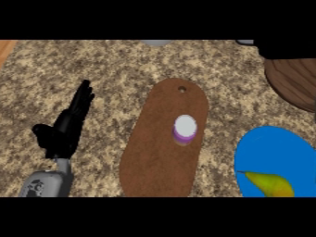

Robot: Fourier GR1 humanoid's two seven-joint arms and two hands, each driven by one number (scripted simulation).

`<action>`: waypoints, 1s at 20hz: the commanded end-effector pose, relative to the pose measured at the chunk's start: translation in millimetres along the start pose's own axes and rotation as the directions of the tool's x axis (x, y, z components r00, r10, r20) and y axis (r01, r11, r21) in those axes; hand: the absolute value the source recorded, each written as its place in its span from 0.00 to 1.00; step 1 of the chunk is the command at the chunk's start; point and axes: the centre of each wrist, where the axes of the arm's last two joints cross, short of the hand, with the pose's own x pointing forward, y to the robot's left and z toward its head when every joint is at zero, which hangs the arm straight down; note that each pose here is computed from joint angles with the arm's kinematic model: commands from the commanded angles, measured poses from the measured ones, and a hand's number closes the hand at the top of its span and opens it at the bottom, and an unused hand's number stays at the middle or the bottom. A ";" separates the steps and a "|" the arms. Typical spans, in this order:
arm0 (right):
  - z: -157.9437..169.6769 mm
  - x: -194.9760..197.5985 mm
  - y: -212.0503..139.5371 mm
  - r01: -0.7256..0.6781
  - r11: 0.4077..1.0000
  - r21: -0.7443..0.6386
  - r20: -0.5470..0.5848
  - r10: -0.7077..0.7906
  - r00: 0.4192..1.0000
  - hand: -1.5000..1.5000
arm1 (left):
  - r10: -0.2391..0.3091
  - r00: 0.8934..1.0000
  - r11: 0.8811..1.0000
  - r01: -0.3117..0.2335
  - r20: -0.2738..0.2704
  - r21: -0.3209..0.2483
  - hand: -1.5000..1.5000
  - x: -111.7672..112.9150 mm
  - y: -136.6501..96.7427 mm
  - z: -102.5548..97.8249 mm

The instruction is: Pick the cupcake from the plate and place it in the bowl

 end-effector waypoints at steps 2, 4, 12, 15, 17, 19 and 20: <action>-35.0 -27.6 -15.5 -0.035 0.999 -0.026 -0.055 0.034 0.998 1.00 | 0.002 1.000 1.000 -0.002 0.004 0.006 0.50 -2.2 3.5 -2.7; -36.8 -48.2 -16.0 -0.191 0.982 -0.011 -0.097 0.189 0.977 1.00 | -0.005 1.000 1.000 0.005 0.001 -0.006 0.50 0.4 -2.7 3.5; -63.8 -118.5 -23.7 -0.400 0.916 -0.024 -0.143 0.393 0.908 1.00 | -0.011 1.000 1.000 0.011 0.011 -0.029 0.50 7.9 -14.6 -12.0; -72.9 -141.5 -30.2 -0.380 0.925 -0.033 -0.206 0.365 0.908 1.00 | 0.004 1.000 1.000 -0.004 0.017 -0.020 0.50 5.8 7.5 -8.1; -74.8 -152.3 -23.5 -0.386 0.922 -0.033 -0.204 0.372 0.905 1.00 | 0.004 1.000 0.999 -0.004 0.004 -0.032 0.50 4.9 -14.9 -12.4; -65.5 -179.9 -32.6 -0.422 0.906 -0.023 -0.230 0.406 0.884 1.00 | 0.004 1.000 1.000 -0.004 0.002 -0.018 0.50 -1.2 16.6 -8.5; -59.9 -195.0 -35.0 -0.439 0.898 -0.027 -0.231 0.422 0.877 1.00 | 0.001 1.000 1.000 -0.001 0.013 -0.019 0.50 10.3 -5.7 -11.1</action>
